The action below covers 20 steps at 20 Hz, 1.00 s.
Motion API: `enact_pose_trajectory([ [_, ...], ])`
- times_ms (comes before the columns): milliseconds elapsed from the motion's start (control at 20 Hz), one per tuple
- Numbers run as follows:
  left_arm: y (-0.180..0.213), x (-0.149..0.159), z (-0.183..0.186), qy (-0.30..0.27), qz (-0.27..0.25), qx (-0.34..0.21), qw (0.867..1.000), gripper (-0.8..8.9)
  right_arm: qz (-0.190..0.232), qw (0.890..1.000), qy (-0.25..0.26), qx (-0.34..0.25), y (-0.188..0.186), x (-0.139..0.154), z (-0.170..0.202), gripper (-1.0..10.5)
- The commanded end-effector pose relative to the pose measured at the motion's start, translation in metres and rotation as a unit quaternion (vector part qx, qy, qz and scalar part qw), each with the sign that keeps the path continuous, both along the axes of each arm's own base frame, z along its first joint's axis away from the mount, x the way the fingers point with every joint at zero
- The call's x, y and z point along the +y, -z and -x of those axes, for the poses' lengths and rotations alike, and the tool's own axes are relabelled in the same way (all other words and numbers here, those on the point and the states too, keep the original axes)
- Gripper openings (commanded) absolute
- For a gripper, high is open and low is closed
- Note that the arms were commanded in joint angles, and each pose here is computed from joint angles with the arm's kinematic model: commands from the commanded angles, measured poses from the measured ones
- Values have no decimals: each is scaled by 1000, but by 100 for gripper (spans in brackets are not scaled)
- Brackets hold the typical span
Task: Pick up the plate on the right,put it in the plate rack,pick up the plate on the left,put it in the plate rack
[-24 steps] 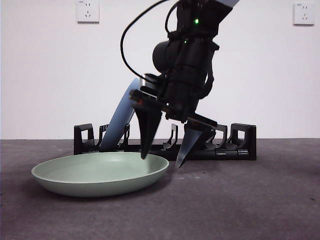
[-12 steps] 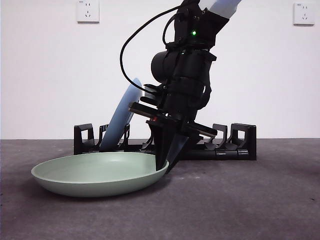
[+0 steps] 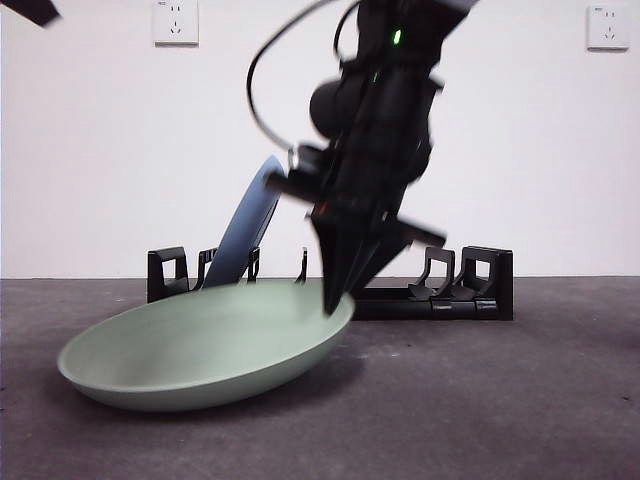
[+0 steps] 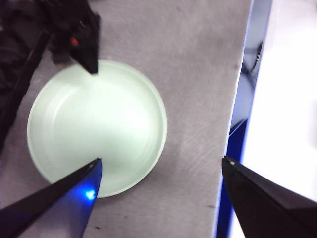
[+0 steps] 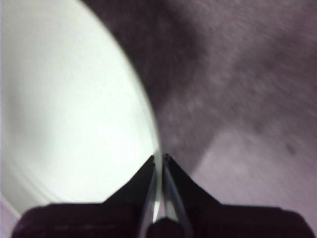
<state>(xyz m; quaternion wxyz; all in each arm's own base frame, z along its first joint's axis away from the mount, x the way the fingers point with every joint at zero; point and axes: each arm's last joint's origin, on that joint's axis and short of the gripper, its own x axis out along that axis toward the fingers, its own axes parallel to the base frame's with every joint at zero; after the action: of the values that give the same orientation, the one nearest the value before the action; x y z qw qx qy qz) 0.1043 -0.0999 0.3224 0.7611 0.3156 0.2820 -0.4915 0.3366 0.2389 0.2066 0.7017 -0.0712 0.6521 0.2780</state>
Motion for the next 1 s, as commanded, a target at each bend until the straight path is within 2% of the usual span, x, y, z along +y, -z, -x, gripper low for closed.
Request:
enact_pose_trajectory([
  [50,5,-16,0,41,-43,-42,997,409,-6,1000,-9,-18,-30,-14,10,-13],
  [400,22,-72,-5,123,-118,-132,977,409,-28,998,22,-59,-106,-61,39,-13],
  [550,33,-93,-8,141,-146,-158,966,409,-33,996,35,-69,-125,-78,50,-13],
  [750,42,-106,-14,140,-162,-166,963,403,-37,996,42,-68,-137,-88,60,-13],
  [800,43,-107,-15,133,-165,-173,962,374,-35,996,41,-66,-138,-89,62,-13],
  [900,43,-108,-16,129,-168,-176,961,211,-37,997,40,-62,-139,-90,63,-13],
  [1000,43,-107,-16,128,-169,-176,961,112,-42,996,40,-62,-140,-89,64,-13],
])
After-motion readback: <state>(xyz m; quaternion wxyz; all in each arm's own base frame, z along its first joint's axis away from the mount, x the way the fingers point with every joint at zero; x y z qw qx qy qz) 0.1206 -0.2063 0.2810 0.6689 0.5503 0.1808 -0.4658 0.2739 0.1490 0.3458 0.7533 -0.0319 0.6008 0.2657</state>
